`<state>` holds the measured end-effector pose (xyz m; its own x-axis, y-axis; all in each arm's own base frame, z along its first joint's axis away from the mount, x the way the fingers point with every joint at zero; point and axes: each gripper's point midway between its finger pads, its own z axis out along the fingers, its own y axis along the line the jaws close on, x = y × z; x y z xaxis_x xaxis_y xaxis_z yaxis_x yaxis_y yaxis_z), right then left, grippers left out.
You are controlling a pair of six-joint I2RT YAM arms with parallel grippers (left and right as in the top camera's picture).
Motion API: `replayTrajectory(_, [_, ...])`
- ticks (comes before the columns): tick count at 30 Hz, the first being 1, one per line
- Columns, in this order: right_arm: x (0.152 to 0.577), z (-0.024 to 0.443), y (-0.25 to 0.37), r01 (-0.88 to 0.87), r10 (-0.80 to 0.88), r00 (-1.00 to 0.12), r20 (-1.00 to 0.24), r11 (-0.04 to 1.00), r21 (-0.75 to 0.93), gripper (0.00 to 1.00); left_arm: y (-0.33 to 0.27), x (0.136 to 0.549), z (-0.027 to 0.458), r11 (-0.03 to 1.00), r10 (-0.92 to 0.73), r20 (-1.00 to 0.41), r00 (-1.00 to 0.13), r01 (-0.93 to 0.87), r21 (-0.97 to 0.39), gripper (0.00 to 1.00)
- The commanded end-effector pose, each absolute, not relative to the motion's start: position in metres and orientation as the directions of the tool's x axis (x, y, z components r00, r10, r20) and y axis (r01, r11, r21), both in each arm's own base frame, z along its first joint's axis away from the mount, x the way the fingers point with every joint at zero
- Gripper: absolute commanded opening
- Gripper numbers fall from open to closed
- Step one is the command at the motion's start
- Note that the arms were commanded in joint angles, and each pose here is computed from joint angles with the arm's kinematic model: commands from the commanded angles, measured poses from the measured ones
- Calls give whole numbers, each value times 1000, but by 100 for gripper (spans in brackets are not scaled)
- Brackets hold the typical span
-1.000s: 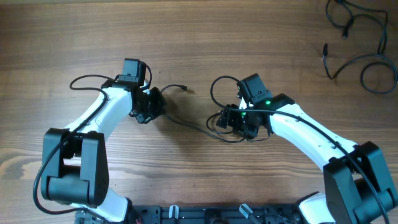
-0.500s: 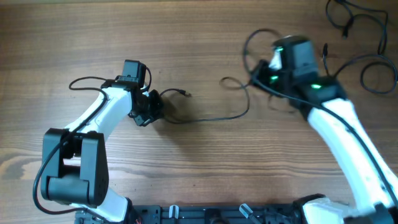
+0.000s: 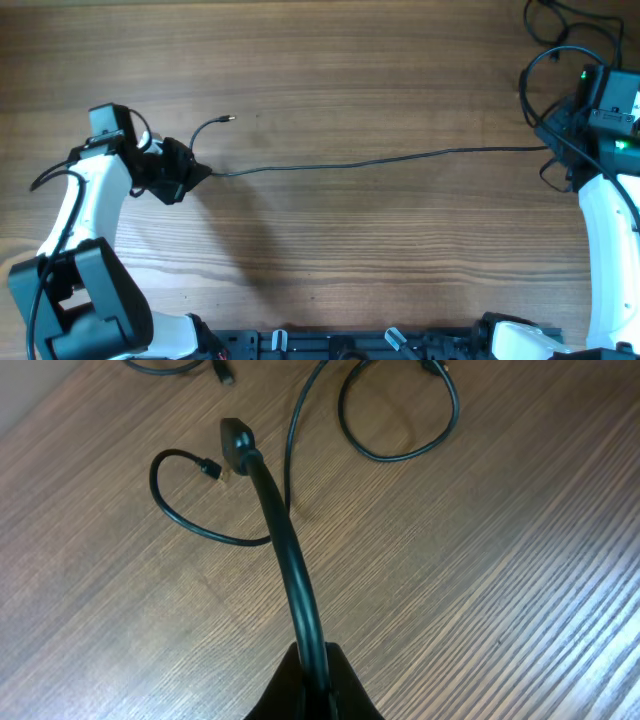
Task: Untangle cables
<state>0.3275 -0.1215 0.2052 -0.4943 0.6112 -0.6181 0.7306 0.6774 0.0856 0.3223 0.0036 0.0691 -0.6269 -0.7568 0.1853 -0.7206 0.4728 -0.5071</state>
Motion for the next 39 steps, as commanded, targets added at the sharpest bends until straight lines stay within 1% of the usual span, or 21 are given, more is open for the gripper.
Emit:
replayTrajectory(1, [316, 220, -157, 785, 573, -450, -685, 619, 2, 4, 36, 321, 67, 458, -807, 125, -577, -747, -482, 4])
replayTrajectory(5, [333, 209, -119, 661, 598, -535, -597, 736, 147, 4, 19, 319, 67, 488, -777, 142, -613, -730, -478, 4])
replayTrajectory(6, [333, 208, -118, 660, 601, -536, -592, 736, 150, 4, 9, 316, 66, 506, -760, 155, -632, -724, -470, 8])
replayTrajectory(7, [333, 208, -119, 665, 605, -532, -592, 732, 150, 4, 3, 315, 66, 519, -747, 161, -646, -716, -466, 15])
replayTrajectory(9, [332, 207, -125, 686, 603, -521, -604, 717, 125, 4, -16, 310, 65, 557, -708, 178, -683, -696, -454, 39])
replayTrajectory(11, [329, 207, -138, 736, 613, -483, -625, 671, 89, 4, -37, 308, 65, 605, -659, 179, -730, -656, -452, 61])
replayTrajectory(14, [325, 225, -165, 794, 573, -418, -705, 607, 22, 4, -52, 305, 63, 650, -620, 167, -766, -622, -437, 76])
replayTrajectory(17, [314, 259, -196, 848, 572, -327, -753, 528, 33, 4, -55, 303, 62, 672, -609, 155, -778, -610, -420, 84])
replayTrajectory(19, [297, 282, -228, 895, 585, -233, -777, 441, 64, 4, -55, 304, 62, 672, -609, 154, -778, -610, -420, 86])
replayTrajectory(22, [261, 270, -267, 957, 654, -128, -746, 278, 80, 4, -55, 304, 62, 672, -609, 154, -778, -610, -420, 86])
replayTrajectory(24, [259, 243, -277, 957, 734, -130, -666, 270, 111, 5, -55, 304, 62, 672, -609, 154, -778, -610, -420, 86])
replayTrajectory(25, [262, 234, -276, 954, 755, -144, -640, 278, 114, 7, -55, 304, 62, 672, -609, 154, -778, -610, -420, 86])
replayTrajectory(26, [263, 227, -276, 954, 767, -157, -622, 280, 105, 12, -55, 304, 62, 672, -609, 154, -778, -610, -420, 86])
replayTrajectory(27, [263, 210, -275, 958, 792, -186, -582, 278, 72, 38, -55, 304, 62, 672, -609, 154, -778, -610, -420, 86])
replayTrajectory(29, [261, 188, -272, 960, 823, -223, -522, 277, 28, 62, -56, 304, 62, 672, -609, 154, -778, -609, -420, 87])
replayTrajectory(30, [259, 178, -269, 960, 839, -241, -488, 279, 5, 83, -55, 304, 62, 672, -609, 154, -778, -610, -421, 87])
replayTrajectory(32, [260, 165, -254, 952, 873, -270, -406, 306, 25, 99, -55, 305, 62, 672, -610, 151, -778, -608, -423, 87])
replayTrajectory(34, [271, 158, -224, 917, 900, -327, -288, 376, 134, 100, -56, 305, 62, 672, -609, 151, -778, -608, -423, 87])
replayTrajectory(35, [283, 156, -189, 842, 881, -441, -172, 473, 258, 100, -56, 305, 62, 672, -609, 151, -778, -608, -423, 87])
replayTrajectory(37, [287, 153, -141, 733, 807, -589, -53, 560, 385, 100, -56, 305, 62, 672, -610, 148, -779, -607, -425, 87])
replayTrajectory(39, [281, 137, -109, 684, 736, -676, 14, 621, 382, 100, -55, 307, 62, 672, -610, 143, -779, -604, -428, 87])
